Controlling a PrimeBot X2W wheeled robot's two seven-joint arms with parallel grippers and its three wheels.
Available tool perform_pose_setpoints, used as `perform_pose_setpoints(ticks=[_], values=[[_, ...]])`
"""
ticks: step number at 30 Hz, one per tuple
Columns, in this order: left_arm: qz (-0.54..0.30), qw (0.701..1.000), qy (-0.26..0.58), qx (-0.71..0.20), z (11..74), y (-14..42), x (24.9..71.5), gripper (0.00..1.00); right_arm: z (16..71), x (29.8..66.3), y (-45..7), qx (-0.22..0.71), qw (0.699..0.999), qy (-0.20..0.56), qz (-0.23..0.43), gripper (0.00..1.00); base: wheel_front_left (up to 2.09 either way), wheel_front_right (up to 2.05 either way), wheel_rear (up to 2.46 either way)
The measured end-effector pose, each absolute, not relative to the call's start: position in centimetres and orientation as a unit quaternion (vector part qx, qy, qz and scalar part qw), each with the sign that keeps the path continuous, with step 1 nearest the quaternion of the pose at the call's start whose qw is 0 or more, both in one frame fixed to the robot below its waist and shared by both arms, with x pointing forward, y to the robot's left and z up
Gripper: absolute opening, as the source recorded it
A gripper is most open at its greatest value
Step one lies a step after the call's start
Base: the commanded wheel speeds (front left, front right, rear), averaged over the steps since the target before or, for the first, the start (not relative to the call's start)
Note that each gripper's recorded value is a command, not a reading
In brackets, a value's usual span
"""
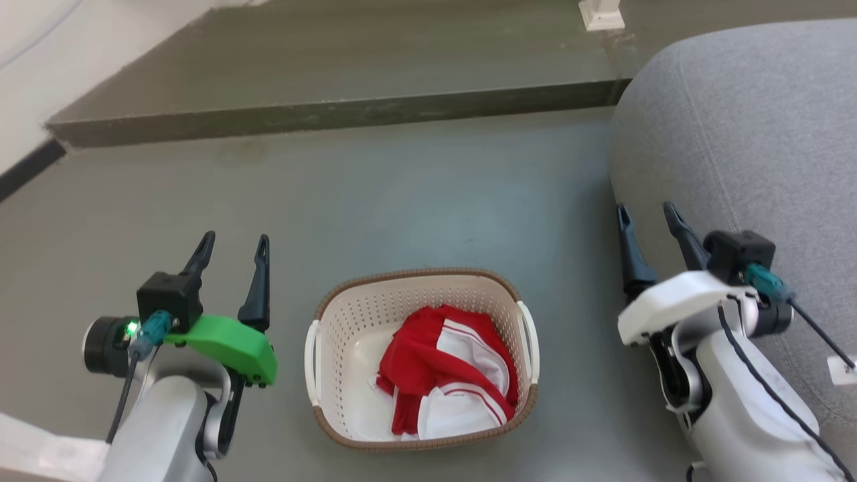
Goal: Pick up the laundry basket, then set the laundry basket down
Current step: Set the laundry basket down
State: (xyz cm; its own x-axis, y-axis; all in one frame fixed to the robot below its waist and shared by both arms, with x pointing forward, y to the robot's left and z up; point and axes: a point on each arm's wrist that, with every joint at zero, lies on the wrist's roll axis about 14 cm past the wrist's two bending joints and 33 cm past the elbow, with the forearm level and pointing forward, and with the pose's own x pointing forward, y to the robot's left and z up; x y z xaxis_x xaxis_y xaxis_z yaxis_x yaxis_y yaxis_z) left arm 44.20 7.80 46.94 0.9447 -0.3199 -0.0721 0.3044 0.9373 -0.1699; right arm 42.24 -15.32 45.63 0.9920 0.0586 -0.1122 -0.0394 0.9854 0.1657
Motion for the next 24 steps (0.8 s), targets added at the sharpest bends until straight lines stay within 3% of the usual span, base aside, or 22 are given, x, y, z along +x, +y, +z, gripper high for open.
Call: perform_pose_setpoints(ticks=[24], values=[[-0.118, 0.989, 0.041, -0.085, 47.1, 9.9, 36.0, 1.0, 46.6, 35.4, -15.4, 0.075, 0.996, 0.037, 0.019, 1.0, 0.0, 0.0, 0.0]])
